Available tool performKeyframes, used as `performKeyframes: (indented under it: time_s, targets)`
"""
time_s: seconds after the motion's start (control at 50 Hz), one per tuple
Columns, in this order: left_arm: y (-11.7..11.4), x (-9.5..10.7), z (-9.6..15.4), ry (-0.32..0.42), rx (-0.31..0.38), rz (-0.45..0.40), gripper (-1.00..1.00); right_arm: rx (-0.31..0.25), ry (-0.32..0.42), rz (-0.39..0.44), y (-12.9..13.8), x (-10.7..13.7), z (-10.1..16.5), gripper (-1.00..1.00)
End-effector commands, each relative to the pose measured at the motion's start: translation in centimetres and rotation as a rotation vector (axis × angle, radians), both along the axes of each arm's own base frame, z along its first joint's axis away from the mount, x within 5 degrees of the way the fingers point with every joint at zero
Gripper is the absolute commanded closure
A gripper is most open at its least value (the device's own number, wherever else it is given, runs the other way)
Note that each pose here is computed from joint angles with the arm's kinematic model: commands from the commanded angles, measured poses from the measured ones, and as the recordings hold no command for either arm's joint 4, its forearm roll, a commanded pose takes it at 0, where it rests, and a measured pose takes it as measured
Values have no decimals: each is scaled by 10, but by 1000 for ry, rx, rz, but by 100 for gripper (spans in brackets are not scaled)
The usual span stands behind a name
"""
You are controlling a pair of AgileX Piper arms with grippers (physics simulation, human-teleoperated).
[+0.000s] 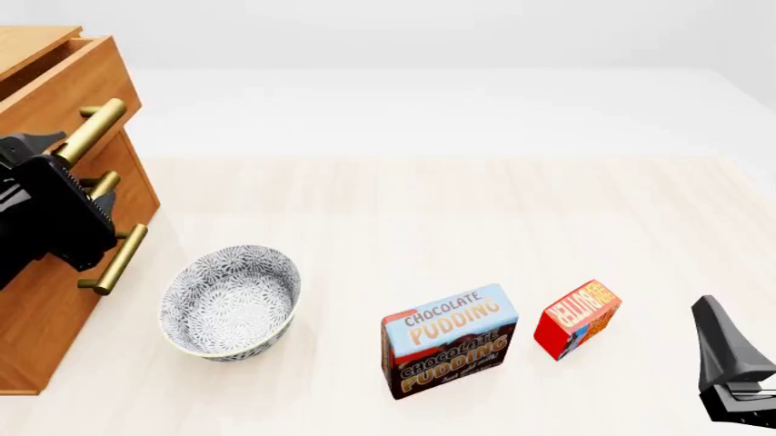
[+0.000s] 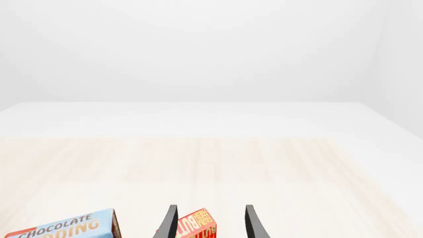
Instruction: Put the butter at the back in the top drawer of the cabinet and close it.
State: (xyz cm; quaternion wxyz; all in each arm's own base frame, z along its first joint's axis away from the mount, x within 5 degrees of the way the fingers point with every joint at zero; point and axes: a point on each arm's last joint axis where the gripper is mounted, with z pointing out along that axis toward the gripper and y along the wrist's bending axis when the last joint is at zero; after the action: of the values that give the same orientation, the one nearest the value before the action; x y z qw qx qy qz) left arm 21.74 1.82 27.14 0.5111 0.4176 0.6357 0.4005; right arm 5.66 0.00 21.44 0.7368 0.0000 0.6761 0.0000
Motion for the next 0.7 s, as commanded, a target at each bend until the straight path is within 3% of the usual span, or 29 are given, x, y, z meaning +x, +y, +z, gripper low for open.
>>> performKeyframes:
  time_s: [0.02, 0.54, 0.56, 0.58, 0.6, 0.7]
  targets:
    - [0, 0, 0, 0, 0, 0, -100, 0, 0, 0, 0, 0, 0, -100]
    - [0, 0, 0, 0, 0, 0, -100, 0, 0, 0, 0, 0, 0, -100]
    - [-3, -74, 37, -3, -46, 27, -100, 0, 0, 0, 0, 0, 0, -100]
    - [-12, -155, 42, -3, -46, 27, -100, 0, 0, 0, 0, 0, 0, -100]
    - [-17, -209, 39, -112, -34, 24, -100, 0, 0, 0, 0, 0, 0, -100]
    - [-18, -216, 48, -114, -37, 32, -100, 0, 0, 0, 0, 0, 0, -100]
